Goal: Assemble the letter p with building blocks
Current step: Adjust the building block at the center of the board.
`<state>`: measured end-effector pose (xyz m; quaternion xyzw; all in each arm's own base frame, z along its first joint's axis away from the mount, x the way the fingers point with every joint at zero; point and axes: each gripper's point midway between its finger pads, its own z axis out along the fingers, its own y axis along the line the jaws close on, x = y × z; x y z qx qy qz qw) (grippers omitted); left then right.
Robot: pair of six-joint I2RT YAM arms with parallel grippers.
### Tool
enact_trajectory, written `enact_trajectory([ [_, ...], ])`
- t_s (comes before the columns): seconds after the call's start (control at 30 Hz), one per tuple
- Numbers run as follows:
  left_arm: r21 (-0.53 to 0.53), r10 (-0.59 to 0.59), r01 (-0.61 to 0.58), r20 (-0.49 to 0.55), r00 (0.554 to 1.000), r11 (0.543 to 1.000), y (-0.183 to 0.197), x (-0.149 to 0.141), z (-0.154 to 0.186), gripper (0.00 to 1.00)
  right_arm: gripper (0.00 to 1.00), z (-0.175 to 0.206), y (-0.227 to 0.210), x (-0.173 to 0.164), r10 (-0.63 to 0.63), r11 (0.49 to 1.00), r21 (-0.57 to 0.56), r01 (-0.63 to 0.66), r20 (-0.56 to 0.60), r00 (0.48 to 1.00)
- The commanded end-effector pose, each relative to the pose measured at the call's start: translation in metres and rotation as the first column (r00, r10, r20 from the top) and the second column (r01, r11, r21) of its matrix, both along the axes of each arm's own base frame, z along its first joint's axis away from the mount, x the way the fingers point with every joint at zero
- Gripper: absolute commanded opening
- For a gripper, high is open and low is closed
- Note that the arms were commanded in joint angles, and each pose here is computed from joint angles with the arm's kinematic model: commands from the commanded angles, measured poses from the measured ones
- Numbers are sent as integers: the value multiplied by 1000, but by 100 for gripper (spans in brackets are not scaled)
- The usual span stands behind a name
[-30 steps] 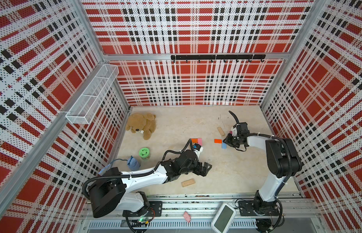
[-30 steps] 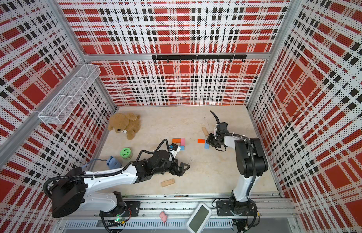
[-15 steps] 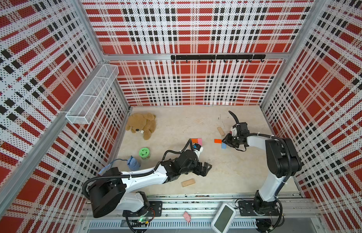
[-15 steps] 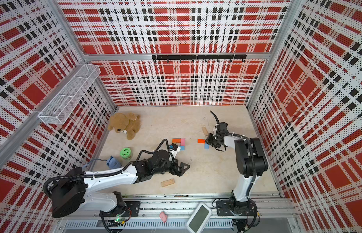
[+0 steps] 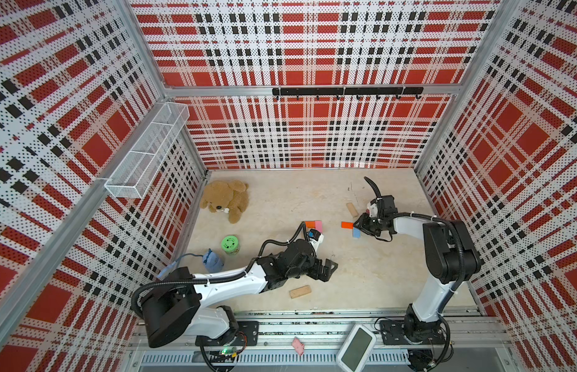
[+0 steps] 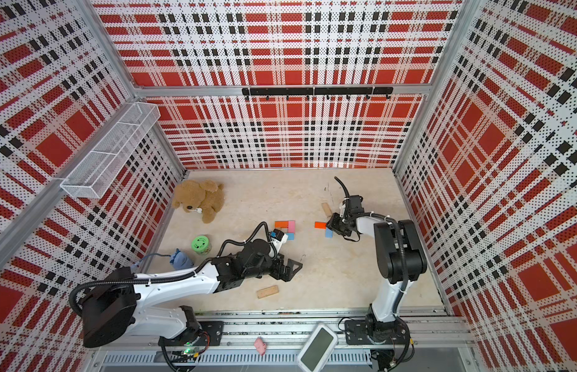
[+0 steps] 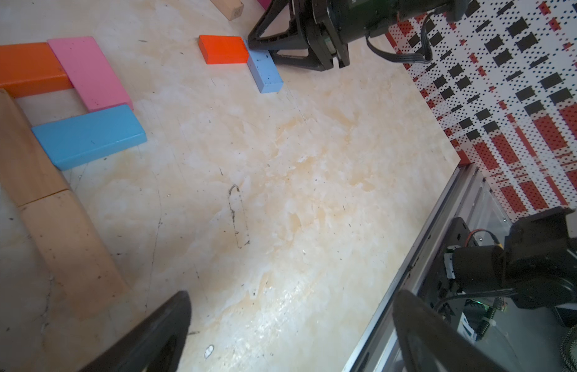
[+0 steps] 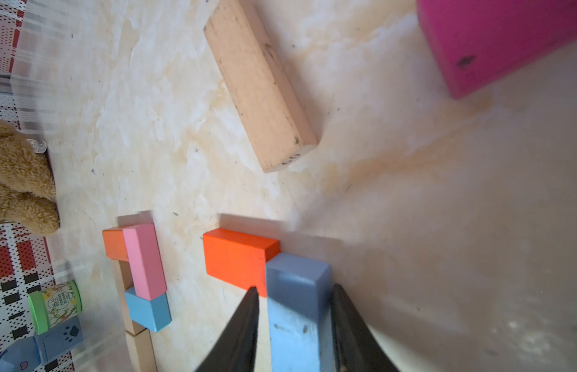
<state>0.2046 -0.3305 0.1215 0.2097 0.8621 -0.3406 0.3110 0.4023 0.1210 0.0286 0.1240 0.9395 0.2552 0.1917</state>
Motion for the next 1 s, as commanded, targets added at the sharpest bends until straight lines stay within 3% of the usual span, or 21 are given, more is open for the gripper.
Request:
enact_trajectory([
  [0.0, -36, -3, 4, 43, 999, 999, -6, 6, 19, 99, 39, 22, 0, 9, -4, 1000, -8, 5, 80, 997],
  [0.27, -20, -5, 7, 121, 993, 1000, -3, 0, 36, 99, 40, 59, -7, -5, -46, 999, -12, 49, 148, 988],
  [0.47, -22, 6, -2, 152, 988, 1000, 2, -2, 45, 99, 40, 75, -2, -34, -35, 996, -80, 47, 143, 989],
  [0.6, -27, 5, -1, 155, 988, 1000, 3, -3, 47, 99, 40, 86, 1, -57, -21, 997, -68, 31, 144, 989],
  [0.8, -22, -1, 5, 150, 989, 1000, 0, -3, 45, 99, 39, 75, -3, -80, -10, 995, -93, 24, 151, 988],
  [0.97, -5, -7, 8, 141, 990, 1000, -2, -3, 39, 99, 32, 62, -6, -80, -10, 992, -122, 25, 128, 992],
])
